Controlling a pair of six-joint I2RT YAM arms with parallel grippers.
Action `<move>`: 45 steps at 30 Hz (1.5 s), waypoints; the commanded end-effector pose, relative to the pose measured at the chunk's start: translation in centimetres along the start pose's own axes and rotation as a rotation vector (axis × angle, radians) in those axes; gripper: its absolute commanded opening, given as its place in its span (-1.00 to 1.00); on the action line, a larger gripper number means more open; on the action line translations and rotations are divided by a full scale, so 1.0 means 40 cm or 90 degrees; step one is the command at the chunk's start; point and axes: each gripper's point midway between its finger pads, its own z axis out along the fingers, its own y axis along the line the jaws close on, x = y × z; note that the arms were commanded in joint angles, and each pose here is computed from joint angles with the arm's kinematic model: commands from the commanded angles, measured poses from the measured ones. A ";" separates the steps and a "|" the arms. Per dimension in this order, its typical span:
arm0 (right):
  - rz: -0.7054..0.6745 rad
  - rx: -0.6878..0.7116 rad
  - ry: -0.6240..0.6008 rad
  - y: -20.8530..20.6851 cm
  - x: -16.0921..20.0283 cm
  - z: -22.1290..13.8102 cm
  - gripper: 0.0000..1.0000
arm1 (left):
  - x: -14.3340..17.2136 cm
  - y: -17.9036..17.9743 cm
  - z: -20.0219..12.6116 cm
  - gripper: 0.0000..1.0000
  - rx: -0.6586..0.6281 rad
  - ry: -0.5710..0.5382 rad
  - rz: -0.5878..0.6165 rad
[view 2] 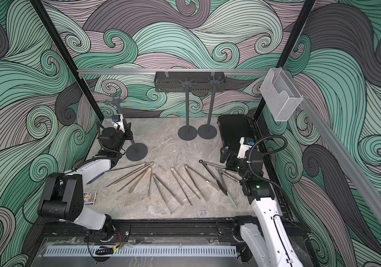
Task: Hang food tongs on kitchen utensil racks
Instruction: Move the rack to the center of the board.
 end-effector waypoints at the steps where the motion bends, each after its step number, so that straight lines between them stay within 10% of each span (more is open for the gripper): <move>1: -0.006 0.002 0.000 -0.001 0.003 0.002 0.98 | 0.058 -0.048 0.017 -1.00 0.059 0.067 -0.040; 9: -0.007 0.002 -0.002 0.000 0.001 0.000 0.98 | 0.032 -0.051 0.000 -0.47 0.062 0.073 -0.018; 17: -0.007 0.001 -0.002 0.000 0.004 -0.002 0.98 | 0.031 -0.054 -0.001 -0.99 0.067 0.071 -0.011; 45: -0.008 0.017 0.013 -0.015 0.017 0.019 0.98 | -0.043 -0.060 0.088 -1.00 0.070 -0.020 0.020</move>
